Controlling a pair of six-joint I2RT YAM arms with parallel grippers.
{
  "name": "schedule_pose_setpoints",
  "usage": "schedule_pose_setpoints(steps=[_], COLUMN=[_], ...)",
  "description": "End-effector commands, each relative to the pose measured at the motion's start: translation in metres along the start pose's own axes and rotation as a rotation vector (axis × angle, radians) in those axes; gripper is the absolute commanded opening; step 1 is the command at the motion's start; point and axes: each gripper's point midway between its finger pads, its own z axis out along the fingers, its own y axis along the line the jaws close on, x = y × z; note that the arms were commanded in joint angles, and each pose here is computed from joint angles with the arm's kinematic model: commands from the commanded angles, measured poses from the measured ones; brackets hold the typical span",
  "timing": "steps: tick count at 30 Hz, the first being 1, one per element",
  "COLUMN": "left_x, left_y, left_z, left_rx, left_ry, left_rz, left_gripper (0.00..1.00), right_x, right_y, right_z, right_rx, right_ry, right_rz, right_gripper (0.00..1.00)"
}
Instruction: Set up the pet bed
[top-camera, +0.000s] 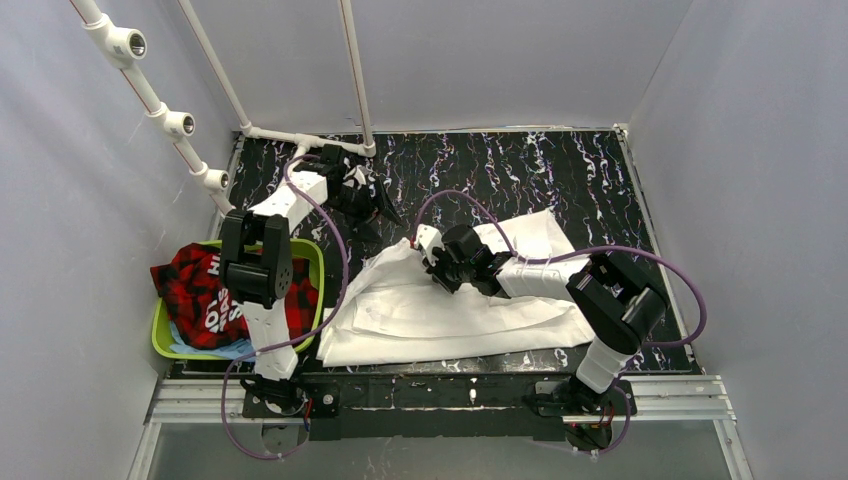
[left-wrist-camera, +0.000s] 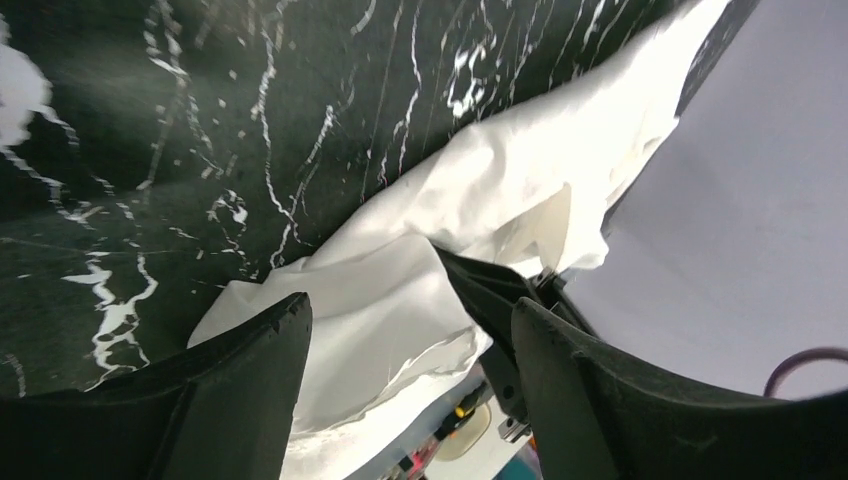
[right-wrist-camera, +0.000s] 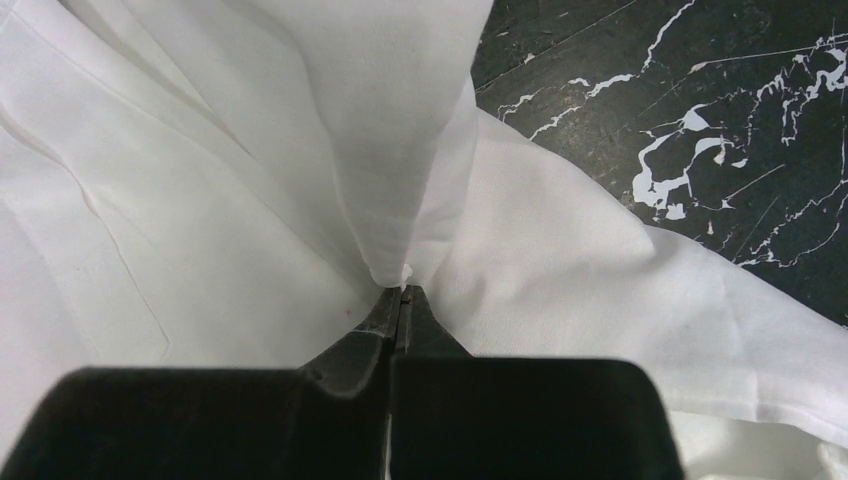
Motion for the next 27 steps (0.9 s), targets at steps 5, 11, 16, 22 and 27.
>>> schedule_pose_setpoints(steps=[5,11,16,22,27], left_x=[0.038,0.046,0.053,0.029,-0.015], left_y=[-0.043,-0.048,-0.043,-0.046,-0.047], left_z=[0.0,-0.004,-0.012,-0.034,-0.065], left_rx=[0.153,0.191,0.164,0.113,-0.024], left_ry=[0.077,0.103,0.096,-0.032,-0.291], left_rz=[0.172,0.169,0.198,0.245,0.305], left_gripper=[0.59,0.31,0.03,0.0,0.0], right_x=[-0.028,-0.026,-0.03,-0.052,-0.089], right_y=[-0.004,-0.006,-0.009,-0.019,-0.046], right_z=[-0.007,-0.008,-0.007,-0.008,-0.009], right_rx=[0.028,0.039,0.054,0.094,0.21], right_ry=[-0.098,-0.091,-0.097,-0.134,-0.158], right_rz=[0.057,0.055,0.066,0.1,0.173], right_gripper=[0.01,0.01,0.01,0.01,0.2])
